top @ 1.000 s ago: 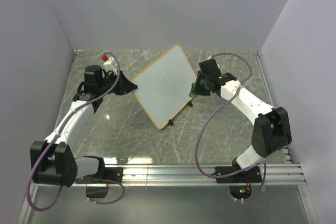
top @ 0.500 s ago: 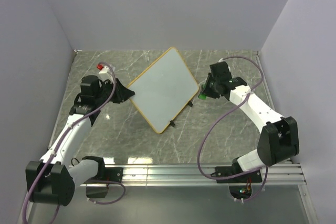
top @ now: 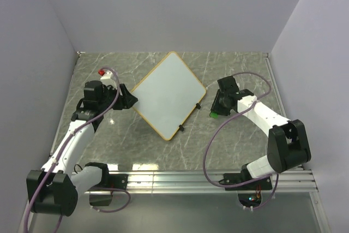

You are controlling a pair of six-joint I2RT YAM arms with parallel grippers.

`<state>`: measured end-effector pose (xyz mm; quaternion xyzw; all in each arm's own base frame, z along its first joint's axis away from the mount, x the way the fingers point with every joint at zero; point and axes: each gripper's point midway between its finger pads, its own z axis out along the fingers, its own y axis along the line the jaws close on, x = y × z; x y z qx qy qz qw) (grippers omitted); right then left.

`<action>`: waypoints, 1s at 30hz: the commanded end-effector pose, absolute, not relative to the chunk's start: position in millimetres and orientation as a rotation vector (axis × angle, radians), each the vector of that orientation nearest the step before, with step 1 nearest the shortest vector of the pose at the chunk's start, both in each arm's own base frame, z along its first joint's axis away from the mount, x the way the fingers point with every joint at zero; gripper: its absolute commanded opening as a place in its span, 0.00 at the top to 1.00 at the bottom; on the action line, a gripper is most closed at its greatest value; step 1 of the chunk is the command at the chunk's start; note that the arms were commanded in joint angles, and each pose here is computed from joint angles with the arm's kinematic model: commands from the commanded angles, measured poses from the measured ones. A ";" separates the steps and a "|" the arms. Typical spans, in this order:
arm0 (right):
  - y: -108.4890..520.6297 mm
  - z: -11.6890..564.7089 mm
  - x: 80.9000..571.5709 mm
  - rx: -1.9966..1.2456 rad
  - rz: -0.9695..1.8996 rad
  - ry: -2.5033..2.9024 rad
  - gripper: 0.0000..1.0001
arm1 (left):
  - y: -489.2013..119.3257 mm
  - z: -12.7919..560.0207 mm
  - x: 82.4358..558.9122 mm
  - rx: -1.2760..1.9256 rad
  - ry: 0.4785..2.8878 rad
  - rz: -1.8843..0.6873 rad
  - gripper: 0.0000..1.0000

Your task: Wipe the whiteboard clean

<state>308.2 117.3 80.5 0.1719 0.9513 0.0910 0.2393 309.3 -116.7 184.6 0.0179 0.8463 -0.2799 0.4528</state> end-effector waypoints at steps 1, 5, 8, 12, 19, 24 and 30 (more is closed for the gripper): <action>109.5 73.3 306.8 0.495 0.212 2.589 0.58 | -112.2 207.3 316.5 0.077 2.029 -0.642 0.37; 107.2 56.1 295.5 0.516 0.199 2.623 0.40 | -111.7 219.3 319.5 0.081 2.010 -0.635 0.36; 105.0 47.1 287.6 0.528 0.184 2.645 0.15 | -111.3 232.5 322.3 0.091 1.988 -0.627 0.34; 101.7 56.5 289.2 0.538 0.166 2.625 0.01 | -108.3 248.6 324.1 0.088 1.969 -0.604 0.32; 117.0 144.0 305.1 0.456 0.314 2.447 0.01 | -89.5 280.1 332.4 -0.015 1.928 -0.498 0.01; 138.6 289.7 307.7 0.287 0.576 2.087 0.00 | -72.1 296.8 339.7 -0.172 1.854 -0.446 0.01; 144.1 408.7 268.8 0.196 0.827 1.731 0.00 | -55.7 306.9 343.9 -0.286 1.835 -0.368 0.01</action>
